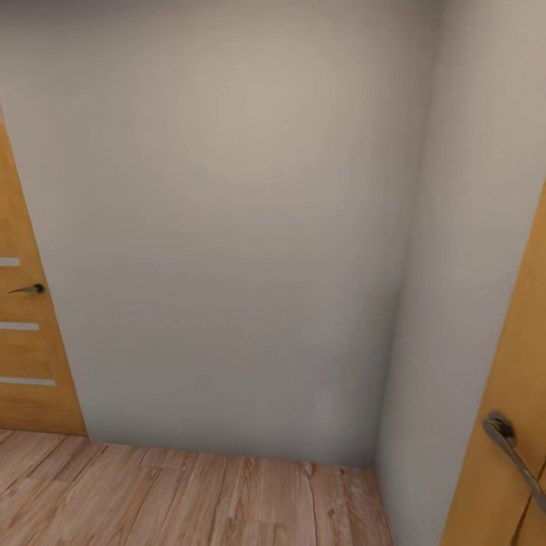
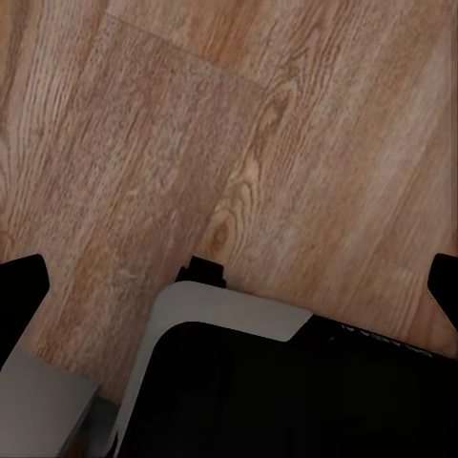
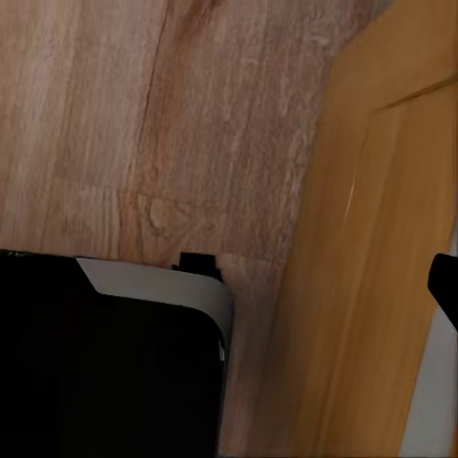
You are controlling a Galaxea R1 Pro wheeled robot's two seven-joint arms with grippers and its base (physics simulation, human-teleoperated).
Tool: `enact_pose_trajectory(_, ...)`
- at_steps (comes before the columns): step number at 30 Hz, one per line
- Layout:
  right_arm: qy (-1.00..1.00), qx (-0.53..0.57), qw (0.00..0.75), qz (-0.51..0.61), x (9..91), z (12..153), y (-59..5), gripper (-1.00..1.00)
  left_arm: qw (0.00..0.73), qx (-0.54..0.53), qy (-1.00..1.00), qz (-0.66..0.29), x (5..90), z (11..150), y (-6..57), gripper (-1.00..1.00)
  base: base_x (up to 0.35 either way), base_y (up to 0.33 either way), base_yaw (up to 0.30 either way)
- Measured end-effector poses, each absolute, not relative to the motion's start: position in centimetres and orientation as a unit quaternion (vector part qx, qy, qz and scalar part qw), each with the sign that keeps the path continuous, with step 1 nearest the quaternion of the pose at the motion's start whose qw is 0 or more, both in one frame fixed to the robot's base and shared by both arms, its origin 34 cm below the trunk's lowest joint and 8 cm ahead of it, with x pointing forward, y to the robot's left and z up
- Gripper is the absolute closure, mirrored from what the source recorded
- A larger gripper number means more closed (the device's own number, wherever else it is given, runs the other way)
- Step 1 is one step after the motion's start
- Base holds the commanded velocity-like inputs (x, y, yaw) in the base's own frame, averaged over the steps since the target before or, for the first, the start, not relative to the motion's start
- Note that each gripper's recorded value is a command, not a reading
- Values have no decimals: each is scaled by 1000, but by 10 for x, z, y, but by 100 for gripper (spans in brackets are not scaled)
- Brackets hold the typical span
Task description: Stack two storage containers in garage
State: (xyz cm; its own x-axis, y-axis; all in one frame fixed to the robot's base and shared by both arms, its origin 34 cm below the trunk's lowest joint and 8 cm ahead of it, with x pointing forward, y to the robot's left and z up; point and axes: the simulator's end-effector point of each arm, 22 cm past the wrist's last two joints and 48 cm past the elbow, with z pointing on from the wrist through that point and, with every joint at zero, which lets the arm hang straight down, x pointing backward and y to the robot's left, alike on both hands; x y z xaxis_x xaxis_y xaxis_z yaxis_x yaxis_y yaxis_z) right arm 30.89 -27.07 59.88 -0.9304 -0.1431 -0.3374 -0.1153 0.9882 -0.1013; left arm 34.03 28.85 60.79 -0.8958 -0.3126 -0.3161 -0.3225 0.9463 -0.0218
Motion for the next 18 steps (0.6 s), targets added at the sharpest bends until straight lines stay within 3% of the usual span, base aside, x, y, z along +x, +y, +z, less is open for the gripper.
enact_pose_trajectory(5,982,-66,175,-40,309,599,-270,-100,160,-163,973,16,340,608,289,-100,321,0,94)
enact_pose_trajectory(18,981,-67,175,-40,309,599,-271,-100,160,-163,973,16,340,608,289,-100,314,0,258)
